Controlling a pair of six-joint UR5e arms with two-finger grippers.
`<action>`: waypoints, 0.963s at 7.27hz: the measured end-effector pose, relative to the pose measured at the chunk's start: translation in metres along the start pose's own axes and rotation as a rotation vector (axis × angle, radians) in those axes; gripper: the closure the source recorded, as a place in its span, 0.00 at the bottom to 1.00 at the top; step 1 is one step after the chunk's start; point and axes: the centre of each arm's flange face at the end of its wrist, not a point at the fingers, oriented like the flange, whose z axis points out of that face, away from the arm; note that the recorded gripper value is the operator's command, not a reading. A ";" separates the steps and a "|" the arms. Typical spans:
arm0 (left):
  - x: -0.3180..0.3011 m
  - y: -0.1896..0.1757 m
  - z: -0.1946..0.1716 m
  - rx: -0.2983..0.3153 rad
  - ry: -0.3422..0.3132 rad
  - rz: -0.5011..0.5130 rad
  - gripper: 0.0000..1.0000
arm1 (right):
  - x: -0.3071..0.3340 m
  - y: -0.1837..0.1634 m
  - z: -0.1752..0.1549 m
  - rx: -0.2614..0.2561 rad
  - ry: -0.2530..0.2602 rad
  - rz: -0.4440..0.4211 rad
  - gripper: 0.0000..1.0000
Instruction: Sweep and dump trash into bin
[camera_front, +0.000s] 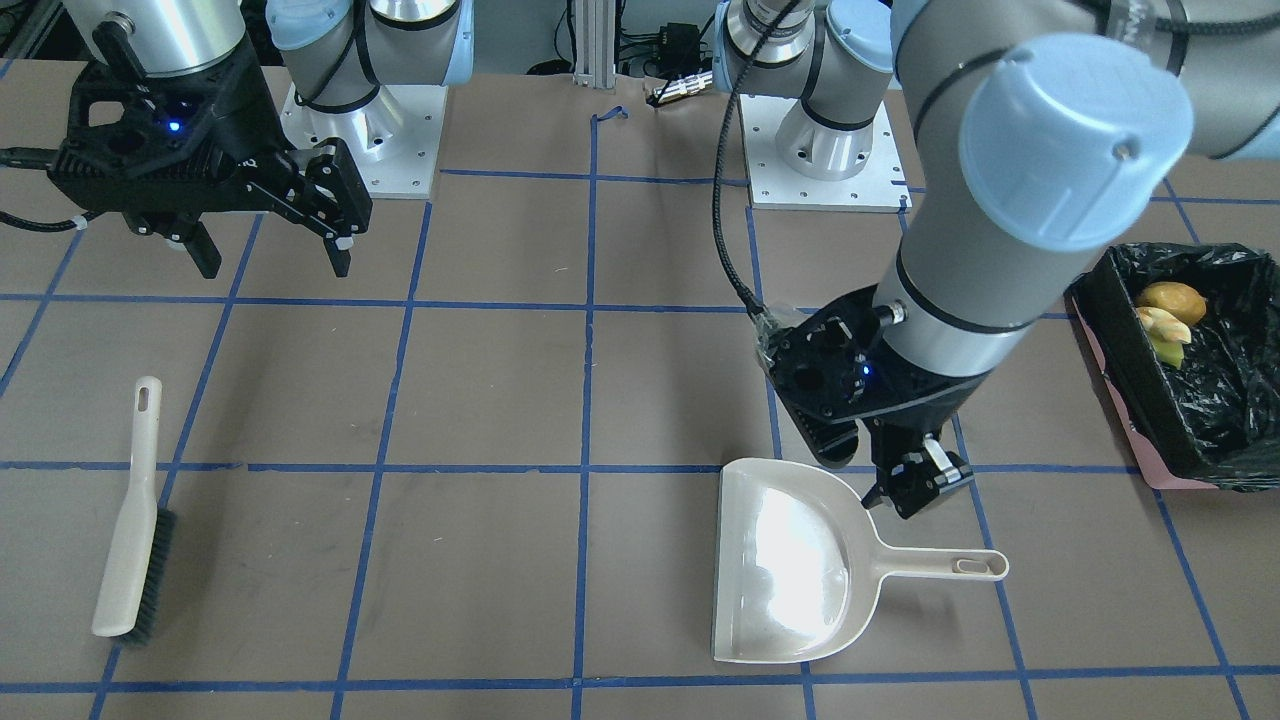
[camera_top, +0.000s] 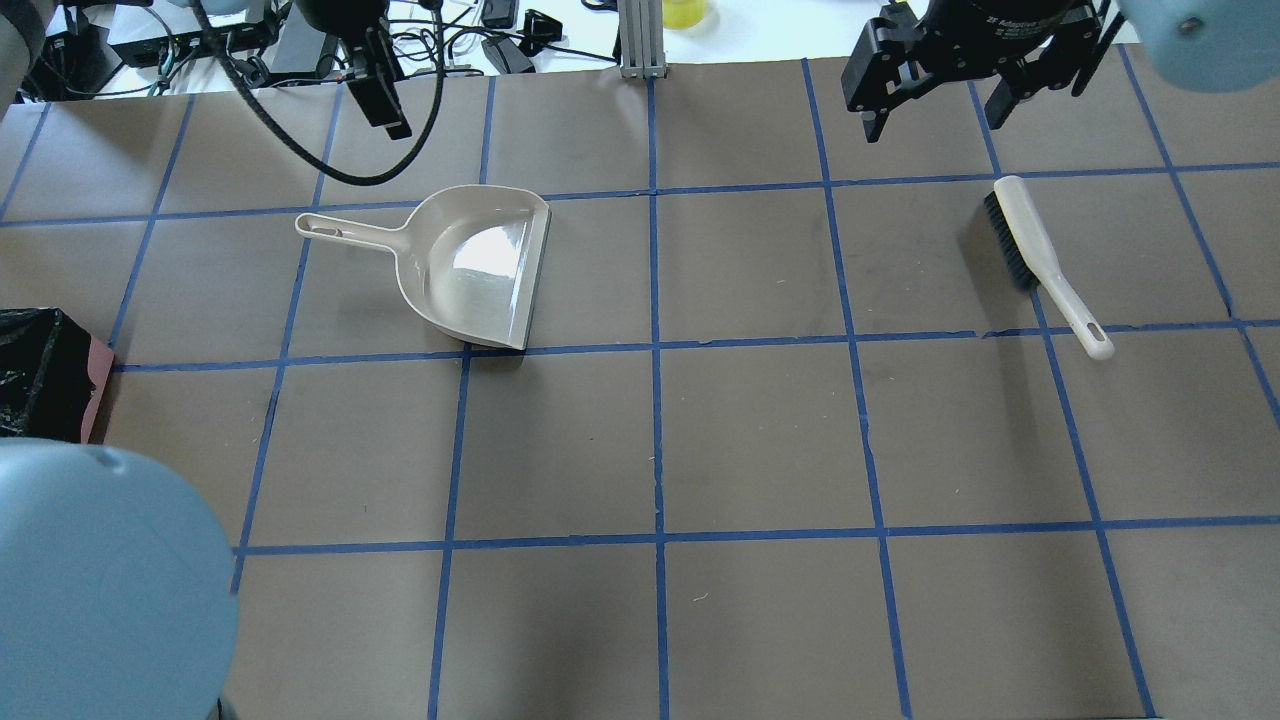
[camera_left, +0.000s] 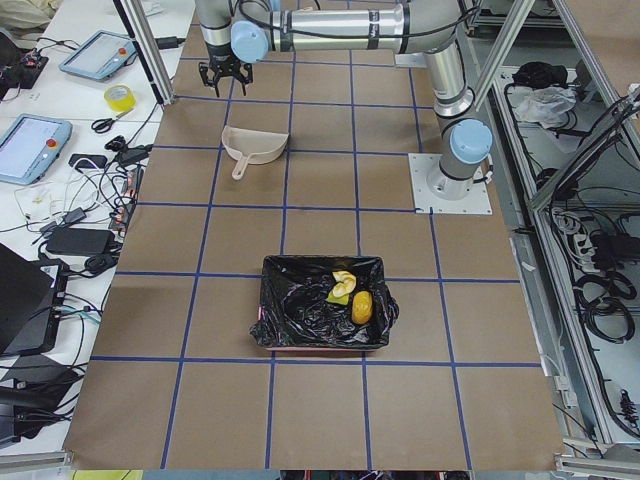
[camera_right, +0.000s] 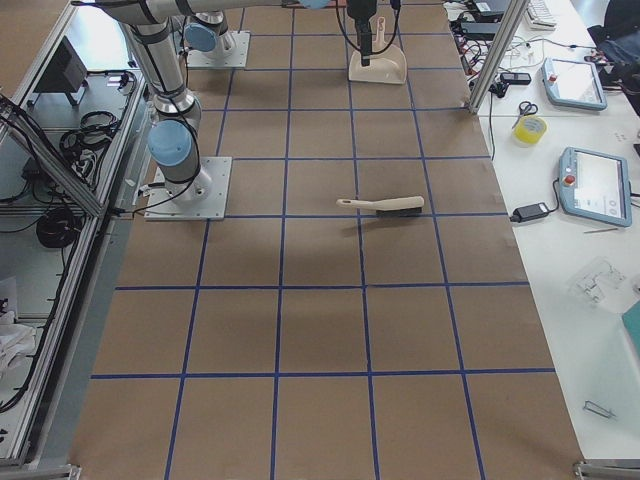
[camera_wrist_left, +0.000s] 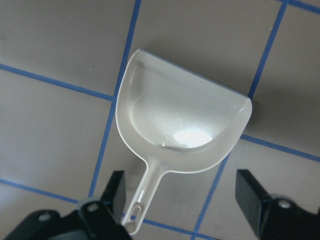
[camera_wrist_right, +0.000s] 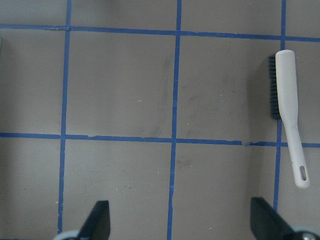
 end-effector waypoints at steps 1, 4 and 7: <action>0.019 0.002 -0.022 0.001 0.004 -0.116 0.19 | 0.000 0.000 0.000 0.000 0.000 0.000 0.00; 0.055 0.025 -0.068 0.003 0.017 -0.496 0.19 | 0.000 0.000 0.000 0.000 0.000 0.000 0.00; 0.089 0.072 -0.083 -0.096 0.084 -0.780 0.19 | 0.000 0.000 0.000 0.000 0.000 0.000 0.00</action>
